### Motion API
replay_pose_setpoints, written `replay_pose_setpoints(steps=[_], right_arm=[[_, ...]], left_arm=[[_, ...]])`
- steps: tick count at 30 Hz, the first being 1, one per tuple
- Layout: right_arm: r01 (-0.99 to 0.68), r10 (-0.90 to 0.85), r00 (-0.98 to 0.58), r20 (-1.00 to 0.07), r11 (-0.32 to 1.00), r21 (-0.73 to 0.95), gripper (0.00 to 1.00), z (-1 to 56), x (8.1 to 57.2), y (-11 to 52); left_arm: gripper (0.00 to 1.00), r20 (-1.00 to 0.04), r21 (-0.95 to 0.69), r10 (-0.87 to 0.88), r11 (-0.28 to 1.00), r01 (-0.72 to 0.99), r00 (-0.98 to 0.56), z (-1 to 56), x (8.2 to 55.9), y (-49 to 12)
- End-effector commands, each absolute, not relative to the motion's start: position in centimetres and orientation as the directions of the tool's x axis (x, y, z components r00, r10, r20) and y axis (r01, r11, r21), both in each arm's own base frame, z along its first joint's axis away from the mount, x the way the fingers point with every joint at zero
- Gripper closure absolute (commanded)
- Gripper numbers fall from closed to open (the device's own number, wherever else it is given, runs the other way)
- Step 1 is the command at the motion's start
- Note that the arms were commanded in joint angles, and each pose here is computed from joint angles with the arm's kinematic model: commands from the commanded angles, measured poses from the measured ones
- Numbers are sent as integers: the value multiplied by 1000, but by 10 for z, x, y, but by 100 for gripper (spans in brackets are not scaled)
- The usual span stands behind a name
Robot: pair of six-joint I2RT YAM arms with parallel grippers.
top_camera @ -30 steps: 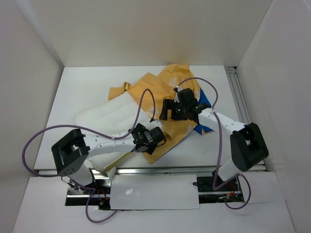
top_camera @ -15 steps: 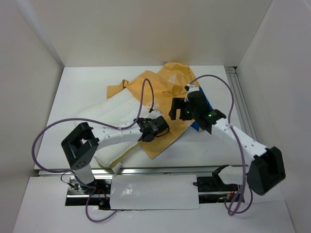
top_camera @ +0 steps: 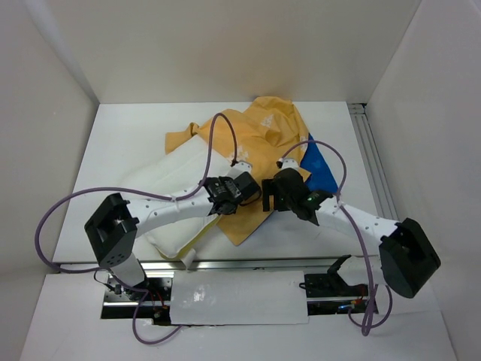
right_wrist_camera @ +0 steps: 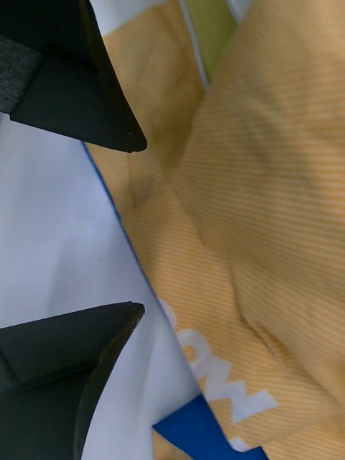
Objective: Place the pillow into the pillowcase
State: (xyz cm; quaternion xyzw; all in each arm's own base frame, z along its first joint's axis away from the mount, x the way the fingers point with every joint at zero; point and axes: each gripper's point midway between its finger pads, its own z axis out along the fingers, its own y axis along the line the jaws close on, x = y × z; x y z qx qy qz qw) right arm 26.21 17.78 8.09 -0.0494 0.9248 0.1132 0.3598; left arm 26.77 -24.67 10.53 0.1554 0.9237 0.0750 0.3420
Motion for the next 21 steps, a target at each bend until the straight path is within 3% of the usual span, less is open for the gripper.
replay_pose_setpoints(steps=[1,5,6,7,8,9,12,16,21], right_arm=[[-121,49,-640,-767,979,164,8,89,292,186],[-134,59,-600,-798,976,173,8,80,319,204],[-136,54,-597,-801,977,167,16,78,321,208],[-136,55,-596,-801,976,168,28,79,324,210],[-150,41,-584,-811,976,158,49,81,323,214],[-134,54,-567,-822,979,156,98,87,325,216],[-138,65,-538,-840,977,164,100,114,320,215],[-340,8,-534,-845,914,224,100,163,288,241],[-681,-112,-520,-847,653,332,100,225,233,287]], left_arm=[[100,-717,166,260,965,204,-647,147,283,-260],[100,-711,169,266,963,209,-651,146,283,-256],[100,-709,176,270,962,208,-652,146,285,-253],[100,-706,171,270,962,213,-655,145,284,-254],[100,-706,170,270,962,213,-655,145,284,-254],[100,-713,157,268,962,224,-648,152,285,-257],[100,-728,116,256,960,255,-636,163,290,-268],[100,-763,46,205,963,265,-613,190,307,-288],[100,-834,-112,109,926,359,-542,264,330,-329]])
